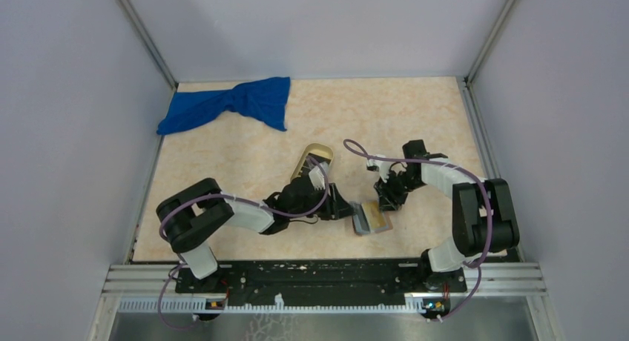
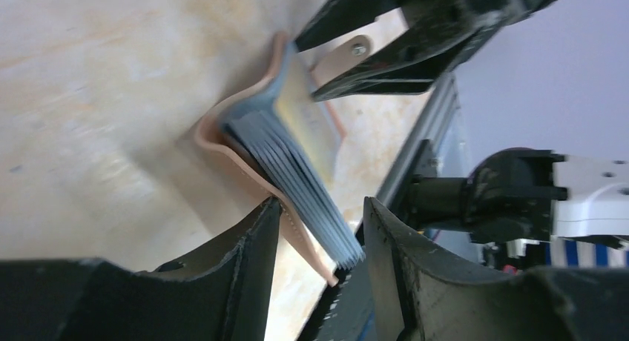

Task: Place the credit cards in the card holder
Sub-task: Close the card holder at the center of the board.

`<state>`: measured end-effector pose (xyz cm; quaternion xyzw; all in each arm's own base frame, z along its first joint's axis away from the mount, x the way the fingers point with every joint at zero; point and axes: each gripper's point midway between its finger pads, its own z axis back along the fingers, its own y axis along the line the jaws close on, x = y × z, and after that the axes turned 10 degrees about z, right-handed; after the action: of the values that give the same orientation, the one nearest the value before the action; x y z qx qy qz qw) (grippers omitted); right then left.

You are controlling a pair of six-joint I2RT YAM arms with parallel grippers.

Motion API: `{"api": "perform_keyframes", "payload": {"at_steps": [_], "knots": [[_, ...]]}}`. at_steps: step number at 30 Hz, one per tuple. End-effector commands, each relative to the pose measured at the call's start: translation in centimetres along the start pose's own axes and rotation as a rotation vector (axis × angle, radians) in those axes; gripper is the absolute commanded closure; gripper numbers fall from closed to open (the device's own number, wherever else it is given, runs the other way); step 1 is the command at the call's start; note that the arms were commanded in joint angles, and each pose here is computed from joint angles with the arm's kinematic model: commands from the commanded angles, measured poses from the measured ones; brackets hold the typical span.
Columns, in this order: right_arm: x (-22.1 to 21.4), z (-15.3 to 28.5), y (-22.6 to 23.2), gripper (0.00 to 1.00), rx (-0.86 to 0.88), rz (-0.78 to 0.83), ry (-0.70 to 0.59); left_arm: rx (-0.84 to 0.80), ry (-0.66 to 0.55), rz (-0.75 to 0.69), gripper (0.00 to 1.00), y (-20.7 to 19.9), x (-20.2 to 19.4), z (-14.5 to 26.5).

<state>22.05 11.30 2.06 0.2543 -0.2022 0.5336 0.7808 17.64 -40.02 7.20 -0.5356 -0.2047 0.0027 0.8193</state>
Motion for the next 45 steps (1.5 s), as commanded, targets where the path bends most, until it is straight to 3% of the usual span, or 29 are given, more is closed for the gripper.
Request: {"api": "perform_keyframes", "payload": {"at_steps": [1, 13, 27, 35, 45], "knots": [[-0.1, -0.5, 0.9, 0.59, 0.036, 0.01, 0.013, -0.147, 0.025, -0.01, 0.48, -4.3, -0.1, -0.9], [1.2, 0.9, 0.4, 0.55, 0.003, -0.004, -0.057, -0.079, 0.055, -0.025, 0.47, -3.3, -0.7, -4.0], [2.5, 7.7, -2.4, 0.45, -0.279, 0.046, -0.195, -0.037, 0.046, -0.085, 0.47, -2.6, -0.1, -6.5], [4.3, 9.1, 0.5, 0.37, -0.242, 0.193, -0.267, -0.033, 0.05, -0.133, 0.48, -2.1, -0.2, -6.7], [2.5, 8.0, -0.5, 0.38, -0.205, 0.074, -0.198, -0.017, 0.049, -0.175, 0.48, -1.0, -0.2, -7.3]]}}
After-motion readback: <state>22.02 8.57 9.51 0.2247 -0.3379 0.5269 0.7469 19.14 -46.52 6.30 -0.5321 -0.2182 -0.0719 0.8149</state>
